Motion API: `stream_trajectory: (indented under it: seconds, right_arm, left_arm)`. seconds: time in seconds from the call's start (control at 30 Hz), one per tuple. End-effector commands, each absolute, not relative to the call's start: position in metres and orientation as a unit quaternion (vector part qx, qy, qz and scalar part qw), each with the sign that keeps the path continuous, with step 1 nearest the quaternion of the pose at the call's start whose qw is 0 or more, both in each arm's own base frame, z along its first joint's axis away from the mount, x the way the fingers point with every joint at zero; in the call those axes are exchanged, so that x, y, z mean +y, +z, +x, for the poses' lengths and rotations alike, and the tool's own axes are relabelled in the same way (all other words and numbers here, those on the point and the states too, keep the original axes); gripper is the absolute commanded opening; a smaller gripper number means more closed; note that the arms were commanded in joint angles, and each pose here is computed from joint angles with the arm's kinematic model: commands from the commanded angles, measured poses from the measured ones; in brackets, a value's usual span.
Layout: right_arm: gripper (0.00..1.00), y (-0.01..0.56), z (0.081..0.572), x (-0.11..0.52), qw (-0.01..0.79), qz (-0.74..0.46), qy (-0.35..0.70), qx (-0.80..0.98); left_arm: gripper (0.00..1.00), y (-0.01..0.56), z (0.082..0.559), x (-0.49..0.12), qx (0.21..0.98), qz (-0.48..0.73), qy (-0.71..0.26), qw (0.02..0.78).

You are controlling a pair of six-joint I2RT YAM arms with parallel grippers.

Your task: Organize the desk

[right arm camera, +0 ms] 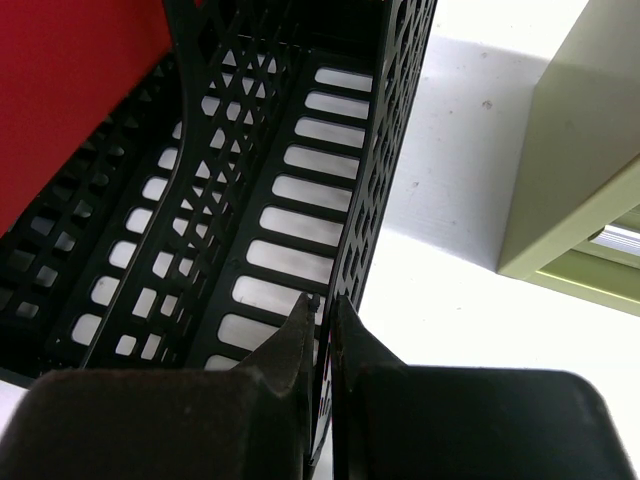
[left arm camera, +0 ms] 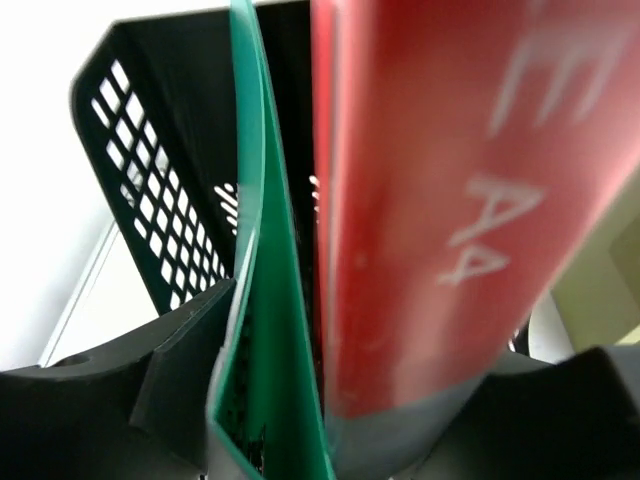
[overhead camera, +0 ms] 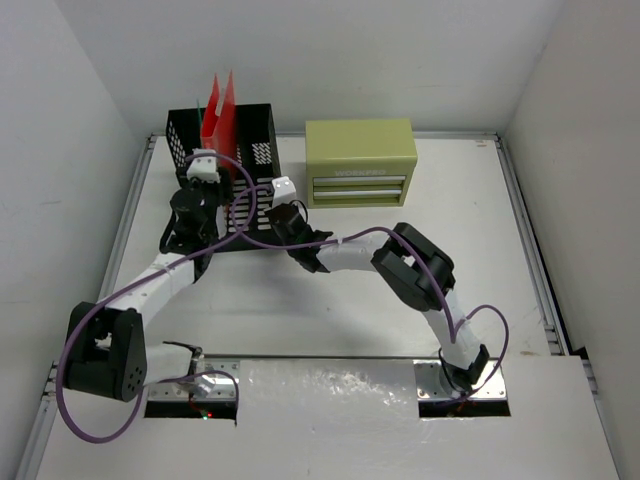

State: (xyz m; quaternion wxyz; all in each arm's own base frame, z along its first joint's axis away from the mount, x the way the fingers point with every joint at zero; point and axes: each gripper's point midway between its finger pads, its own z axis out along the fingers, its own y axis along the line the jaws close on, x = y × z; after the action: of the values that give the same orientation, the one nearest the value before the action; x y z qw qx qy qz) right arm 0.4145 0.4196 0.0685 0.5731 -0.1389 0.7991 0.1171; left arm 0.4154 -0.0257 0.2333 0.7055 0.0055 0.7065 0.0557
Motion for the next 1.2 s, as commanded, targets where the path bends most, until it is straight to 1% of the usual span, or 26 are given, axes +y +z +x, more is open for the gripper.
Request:
stream_trajectory:
  seconds: [0.0,0.1,0.37,0.57,0.67,0.87,1.17]
  right_arm:
    - [0.00,0.078,0.394,0.434,0.558,-0.181,0.145,0.796]
    - [0.00,0.082,0.395,0.434,0.561,-0.183,0.142,0.795]
    - [0.00,0.074,0.395,0.433,0.556,-0.187,0.139,0.798]
    - [0.00,0.072,0.395,0.435,0.553,-0.186,0.142,0.800]
    - [0.00,0.073,0.395,0.436,0.554,-0.186,0.143,0.799]
    - [0.00,0.072,0.396,0.437,0.552,-0.189,0.140,0.800]
    - [0.00,0.071,0.396,0.437,0.551,-0.190,0.137,0.801]
  left_arm:
    - [0.56,0.227,0.412,-0.022,0.724,0.005,0.053,0.688]
    - [0.57,0.241,0.413,-0.023,0.720,-0.002,0.046,0.692]
    - [0.58,0.284,0.402,-0.023,0.701,-0.034,0.019,0.712]
    - [0.61,0.315,0.403,-0.025,0.691,-0.033,0.010,0.722]
    - [0.69,0.327,0.403,-0.029,0.687,-0.027,0.003,0.726]
    - [0.69,0.356,0.405,-0.027,0.667,-0.032,0.003,0.744]
    - [0.67,0.379,0.406,-0.032,0.650,-0.025,-0.009,0.759]
